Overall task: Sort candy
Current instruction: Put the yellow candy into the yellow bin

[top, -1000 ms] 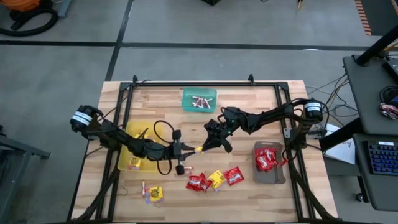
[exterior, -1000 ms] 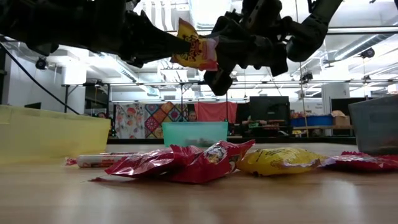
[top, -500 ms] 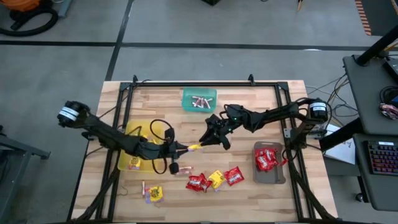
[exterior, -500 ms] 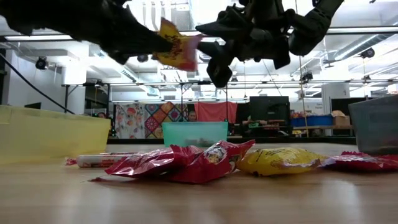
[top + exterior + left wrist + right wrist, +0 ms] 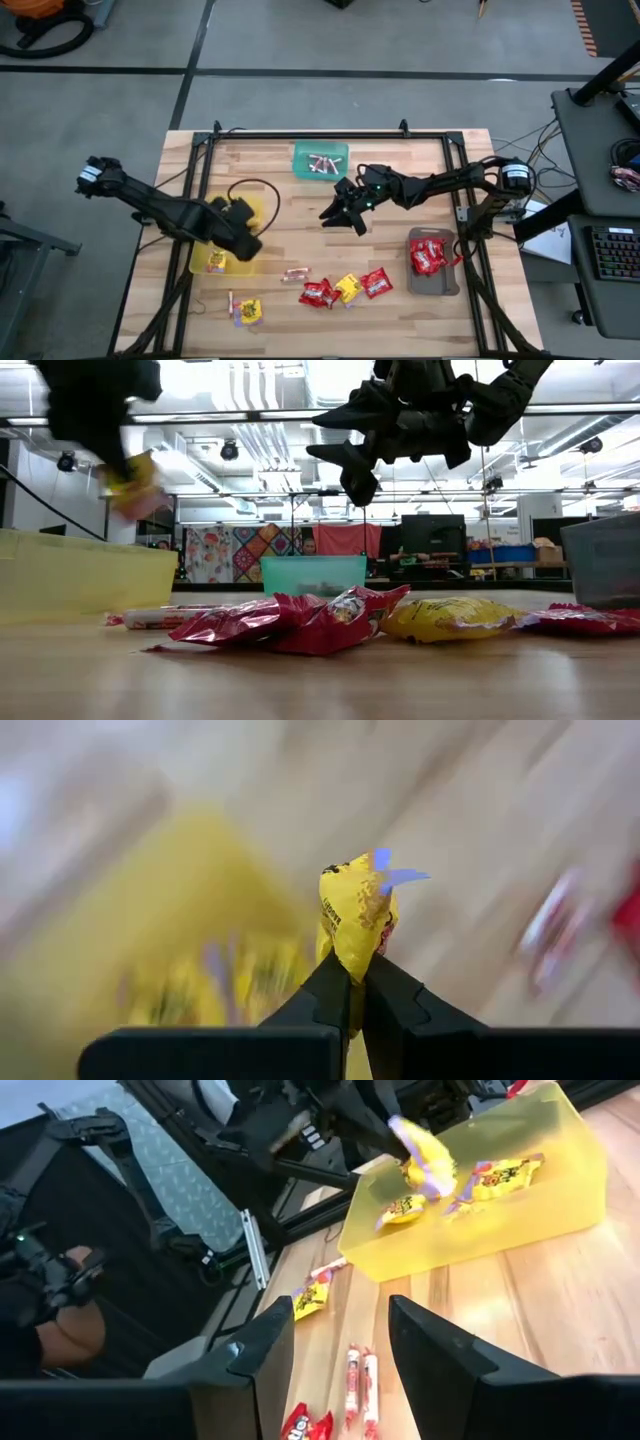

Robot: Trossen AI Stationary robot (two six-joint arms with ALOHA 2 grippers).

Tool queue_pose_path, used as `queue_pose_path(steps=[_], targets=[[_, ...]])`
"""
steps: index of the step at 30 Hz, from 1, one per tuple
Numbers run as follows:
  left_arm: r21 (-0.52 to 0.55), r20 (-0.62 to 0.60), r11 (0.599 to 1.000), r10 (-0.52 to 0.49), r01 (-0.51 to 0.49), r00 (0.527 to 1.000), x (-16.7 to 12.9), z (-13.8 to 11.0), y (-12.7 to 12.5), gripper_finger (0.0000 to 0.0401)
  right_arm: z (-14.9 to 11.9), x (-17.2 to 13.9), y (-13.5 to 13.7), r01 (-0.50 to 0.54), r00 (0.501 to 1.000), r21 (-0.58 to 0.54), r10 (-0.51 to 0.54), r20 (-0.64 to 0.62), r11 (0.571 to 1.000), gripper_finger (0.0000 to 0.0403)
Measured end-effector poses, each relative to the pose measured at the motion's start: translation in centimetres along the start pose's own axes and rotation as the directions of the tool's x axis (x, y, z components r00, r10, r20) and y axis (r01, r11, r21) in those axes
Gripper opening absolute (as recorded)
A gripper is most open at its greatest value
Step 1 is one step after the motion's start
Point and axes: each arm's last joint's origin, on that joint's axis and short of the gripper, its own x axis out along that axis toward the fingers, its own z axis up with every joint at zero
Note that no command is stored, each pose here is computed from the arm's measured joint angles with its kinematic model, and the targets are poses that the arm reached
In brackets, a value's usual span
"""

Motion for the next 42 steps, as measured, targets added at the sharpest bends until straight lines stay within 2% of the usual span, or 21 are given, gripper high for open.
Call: queue_pose_path(steps=[2,4,7,12,14,16,20,25,27,35,42], targets=[[0.008,-0.122,1.000,0.026,-0.025,0.992,0.0,-0.5,0.4,0.0000,-0.1,0.0,0.0,0.003,1.000,-0.005,-0.003,-0.005,1.000,0.0155],[0.032,-0.192,0.999,0.036,-0.031,0.981,0.2,-1.0,0.7,0.0000,-0.1,0.0,0.0,0.006,1.000,-0.003,-0.006,-0.011,1.000,0.0155],[0.081,-0.342,0.997,0.027,0.001,0.939,1.1,-1.9,1.2,0.0000,-0.2,0.0,0.0,0.006,1.000,-0.011,-0.007,-0.013,1.000,0.0155],[0.150,-0.567,0.978,-0.032,0.142,0.823,2.4,-3.7,1.7,0.0000,-0.2,0.0,0.0,0.006,1.000,-0.013,-0.006,-0.013,1.000,0.0155],[0.150,-0.635,0.961,-0.088,0.234,0.768,3.1,-4.3,1.6,0.0000,-0.2,0.1,0.0,0.006,1.000,-0.010,-0.006,-0.018,1.000,0.0155],[0.164,-0.664,0.941,-0.116,0.295,0.738,3.8,-4.9,1.6,0.0000,-0.3,0.1,0.1,0.005,1.000,-0.009,-0.005,-0.022,1.000,0.0155],[0.212,-0.649,0.922,-0.115,0.323,0.752,4.8,-5.5,1.9,0.0000,-0.3,0.1,0.1,0.005,1.000,-0.006,-0.005,-0.024,1.000,0.0155],[0.274,-0.588,0.932,-0.035,0.239,0.808,5.6,-5.8,2.5,0.0001,-0.3,0.1,0.1,0.005,1.000,-0.006,-0.005,-0.024,1.000,0.0155],[0.282,-0.581,0.932,-0.024,0.229,0.813,5.6,-5.9,2.6,0.0006,-0.3,0.1,0.1,0.005,1.000,-0.004,-0.005,-0.025,1.000,0.0155],[0.325,-0.562,0.932,0.057,0.157,0.825,4.9,-5.5,3.0,0.0057,-0.4,0.1,0.0,0.011,0.999,0.012,-0.011,-0.032,1.000,0.0155],[0.371,-0.510,0.918,0.076,0.139,0.857,4.5,-5.0,2.8,0.0113,-0.1,0.2,0.1,0.013,0.999,0.029,-0.012,-0.037,0.999,0.0155]])
